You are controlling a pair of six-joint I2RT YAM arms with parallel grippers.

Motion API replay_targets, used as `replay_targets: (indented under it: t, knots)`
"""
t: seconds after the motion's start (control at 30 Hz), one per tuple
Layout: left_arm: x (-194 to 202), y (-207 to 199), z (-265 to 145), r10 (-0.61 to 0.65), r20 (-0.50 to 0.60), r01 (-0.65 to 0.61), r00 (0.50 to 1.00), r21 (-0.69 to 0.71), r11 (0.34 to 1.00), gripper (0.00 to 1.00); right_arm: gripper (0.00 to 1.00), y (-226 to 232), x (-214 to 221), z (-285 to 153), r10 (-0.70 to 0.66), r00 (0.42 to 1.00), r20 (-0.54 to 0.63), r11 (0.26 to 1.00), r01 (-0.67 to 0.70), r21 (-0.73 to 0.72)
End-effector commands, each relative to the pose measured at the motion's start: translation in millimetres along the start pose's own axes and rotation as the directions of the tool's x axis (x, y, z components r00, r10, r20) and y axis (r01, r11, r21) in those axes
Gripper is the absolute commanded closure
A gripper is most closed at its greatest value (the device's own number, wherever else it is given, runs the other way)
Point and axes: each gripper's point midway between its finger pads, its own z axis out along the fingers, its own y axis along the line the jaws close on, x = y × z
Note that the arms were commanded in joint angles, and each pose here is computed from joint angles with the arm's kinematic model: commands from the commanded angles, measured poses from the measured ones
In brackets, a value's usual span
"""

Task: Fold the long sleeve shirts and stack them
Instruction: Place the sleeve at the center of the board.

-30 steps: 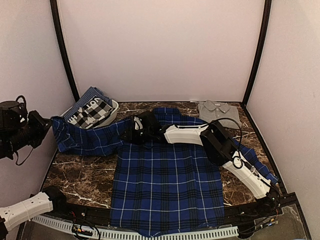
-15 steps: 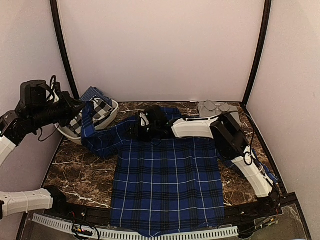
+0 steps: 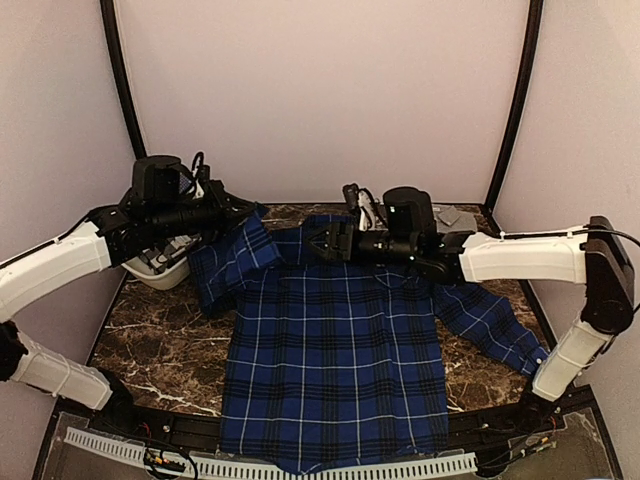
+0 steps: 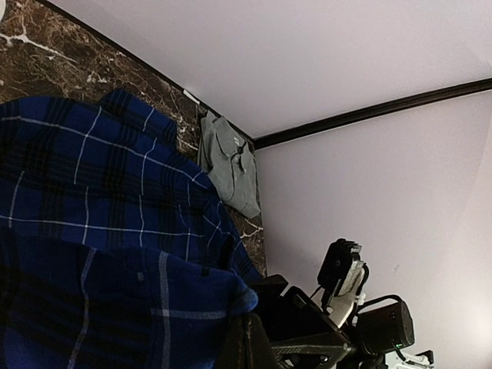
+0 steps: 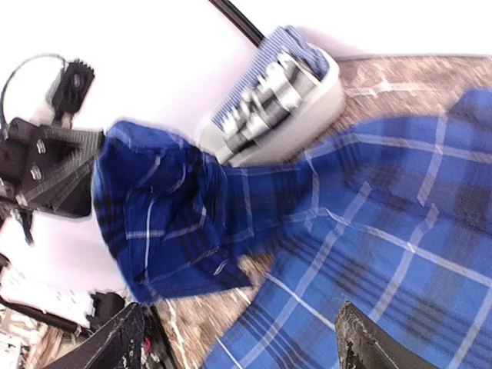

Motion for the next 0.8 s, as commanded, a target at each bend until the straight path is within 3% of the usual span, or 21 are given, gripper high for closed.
replay_targets:
  t: [0.0,0.2,0.4,0.5,0.53,0.6,0.67,0.77]
  knots:
    - [5.1,-36.6,20.4,-0.005,-0.013,0.007,1.0,0.112,0.994,1.0,0.16,-15.0,23.4,-19.9,-0.027,1.0,0.002,0.997,0.027,0.072]
    - [42.8,-1.9,59.5,-0.041,-0.107,0.043,0.993,0.015,0.999,1.0,0.15,-37.4,44.3,-47.5,-0.01,1.0,0.007,0.988,0.009,0.157]
    - [107.6,48.3,98.5,-0.039,-0.327,0.015,0.944,-0.076,0.997,1.0,0.15,-59.3,71.3,-54.3,0.012,0.999,-0.051,0.976,0.0,0.218]
    - [129.7,72.9,107.9,-0.03,-0.403,-0.021,0.915,-0.123,0.992,0.8,0.15,-67.3,80.7,-58.9,0.021,0.997,-0.074,0.969,-0.002,0.247]
    - [131.5,74.8,107.6,-0.027,-0.408,-0.026,0.913,-0.125,0.992,0.67,0.15,-68.8,83.0,-60.3,0.025,0.996,-0.081,0.967,-0.003,0.255]
    - [129.9,76.1,103.5,-0.002,-0.403,-0.054,0.915,-0.126,0.991,0.53,0.16,-73.4,90.0,-62.9,0.029,0.994,-0.107,0.96,0.002,0.28]
    - [124.0,76.8,98.6,0.028,-0.384,-0.089,0.923,-0.141,0.986,0.44,0.16,-76.2,98.2,-63.4,0.033,0.991,-0.133,0.955,0.008,0.297]
    - [110.7,81.2,89.5,0.082,-0.345,-0.153,0.935,-0.184,0.971,0.4,0.17,-79.2,113.5,-60.8,0.046,0.982,-0.182,0.949,0.015,0.316]
